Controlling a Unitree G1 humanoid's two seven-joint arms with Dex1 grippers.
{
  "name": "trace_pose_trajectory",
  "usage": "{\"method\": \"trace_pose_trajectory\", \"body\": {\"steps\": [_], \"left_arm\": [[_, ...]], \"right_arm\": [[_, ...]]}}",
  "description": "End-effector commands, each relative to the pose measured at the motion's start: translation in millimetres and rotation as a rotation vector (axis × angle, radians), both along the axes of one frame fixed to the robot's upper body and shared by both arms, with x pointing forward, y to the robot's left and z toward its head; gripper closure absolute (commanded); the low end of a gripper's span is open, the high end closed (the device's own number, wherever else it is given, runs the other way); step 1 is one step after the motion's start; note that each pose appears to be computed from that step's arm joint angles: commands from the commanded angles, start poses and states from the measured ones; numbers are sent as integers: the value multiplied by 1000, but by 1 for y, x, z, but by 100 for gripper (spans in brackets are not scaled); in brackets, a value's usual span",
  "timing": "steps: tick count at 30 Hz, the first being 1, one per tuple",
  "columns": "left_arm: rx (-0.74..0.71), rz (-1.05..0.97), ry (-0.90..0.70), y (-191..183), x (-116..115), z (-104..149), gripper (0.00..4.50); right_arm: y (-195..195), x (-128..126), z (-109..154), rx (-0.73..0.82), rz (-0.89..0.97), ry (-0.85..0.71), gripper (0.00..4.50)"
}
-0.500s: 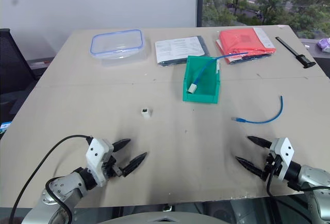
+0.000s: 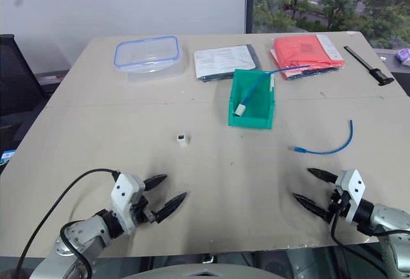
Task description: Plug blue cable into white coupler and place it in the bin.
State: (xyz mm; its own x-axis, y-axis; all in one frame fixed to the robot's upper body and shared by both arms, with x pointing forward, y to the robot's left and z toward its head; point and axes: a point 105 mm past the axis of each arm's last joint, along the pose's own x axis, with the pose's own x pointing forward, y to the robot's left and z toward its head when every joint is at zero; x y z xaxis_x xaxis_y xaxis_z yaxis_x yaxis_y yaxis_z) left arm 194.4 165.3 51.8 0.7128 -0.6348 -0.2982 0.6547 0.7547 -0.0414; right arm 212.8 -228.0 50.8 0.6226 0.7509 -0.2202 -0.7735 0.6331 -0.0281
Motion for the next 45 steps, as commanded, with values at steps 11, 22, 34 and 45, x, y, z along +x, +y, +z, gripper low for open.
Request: {"method": "trace_pose_trajectory", "body": {"steps": [11, 22, 34, 45], "left_arm": [[19, -119, -35, -13, 7, 11, 0], [46, -548, -194, -56, 22, 94, 0], [89, -567, -162, -63, 22, 107, 0], [112, -549, -150, -57, 27, 101, 0]], "right_arm": [[-6, 21, 26, -17, -16, -99, 11], [-16, 73, 41, -147, 42, -9, 11], [-15, 90, 38, -169, 83, 41, 62], [-1, 87, 30, -225, 182, 34, 447]]}}
